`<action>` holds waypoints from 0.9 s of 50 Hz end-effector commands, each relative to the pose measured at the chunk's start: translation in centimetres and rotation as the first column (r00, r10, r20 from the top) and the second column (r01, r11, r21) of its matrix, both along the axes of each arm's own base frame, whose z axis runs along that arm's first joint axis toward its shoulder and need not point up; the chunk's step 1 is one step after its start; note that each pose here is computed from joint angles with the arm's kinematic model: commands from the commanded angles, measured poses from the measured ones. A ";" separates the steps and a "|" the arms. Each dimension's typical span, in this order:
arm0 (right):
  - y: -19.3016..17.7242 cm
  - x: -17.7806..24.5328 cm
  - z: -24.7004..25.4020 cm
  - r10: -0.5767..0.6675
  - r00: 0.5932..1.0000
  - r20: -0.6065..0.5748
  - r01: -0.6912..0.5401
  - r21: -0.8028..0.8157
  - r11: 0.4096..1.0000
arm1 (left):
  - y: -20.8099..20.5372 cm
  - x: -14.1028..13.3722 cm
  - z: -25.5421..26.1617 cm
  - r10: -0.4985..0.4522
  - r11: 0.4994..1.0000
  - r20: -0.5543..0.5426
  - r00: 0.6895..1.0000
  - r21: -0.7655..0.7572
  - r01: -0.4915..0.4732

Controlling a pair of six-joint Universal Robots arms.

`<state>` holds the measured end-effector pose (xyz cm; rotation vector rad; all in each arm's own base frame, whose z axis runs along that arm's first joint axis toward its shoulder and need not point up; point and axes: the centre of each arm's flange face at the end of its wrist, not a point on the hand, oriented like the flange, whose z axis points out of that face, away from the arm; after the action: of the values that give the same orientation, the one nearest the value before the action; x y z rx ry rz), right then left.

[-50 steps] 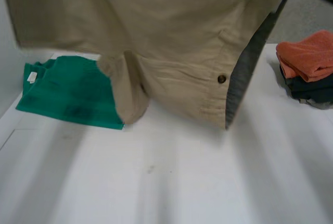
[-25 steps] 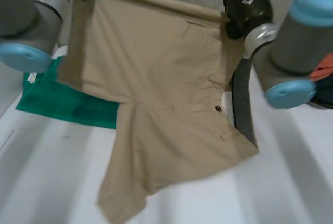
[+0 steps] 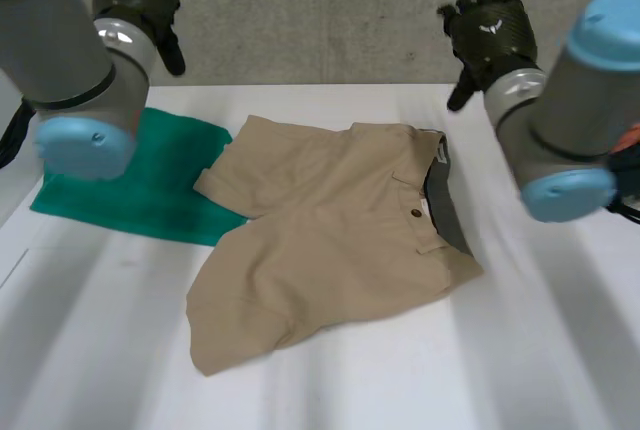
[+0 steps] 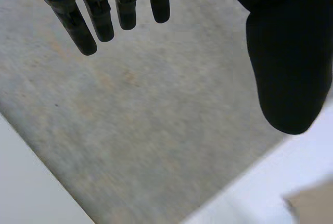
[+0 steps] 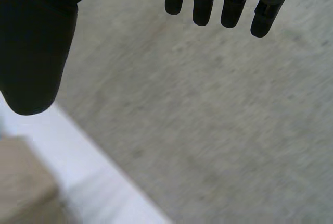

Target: Fold the laundry.

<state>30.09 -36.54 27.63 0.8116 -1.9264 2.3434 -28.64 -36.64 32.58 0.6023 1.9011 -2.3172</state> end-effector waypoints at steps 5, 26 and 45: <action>5.7 -4.5 -4.2 0.252 0.953 -0.170 -0.152 0.450 0.880 | 11.7 1.4 -5.6 -0.216 0.893 0.132 0.967 0.428 0.141; 8.9 -6.9 -14.0 0.476 0.834 -0.278 -0.301 0.493 0.816 | 21.2 5.1 -14.4 -0.333 0.654 0.089 0.939 0.739 0.161; 7.5 -5.6 -15.3 0.421 0.878 -0.229 -0.312 0.392 0.865 | 18.8 3.3 -17.7 -0.304 0.732 0.224 0.926 0.677 0.076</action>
<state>24.12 -29.07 12.15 1.6521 -2.1769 1.8589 -24.54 -17.58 15.76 1.1789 2.6088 -1.4133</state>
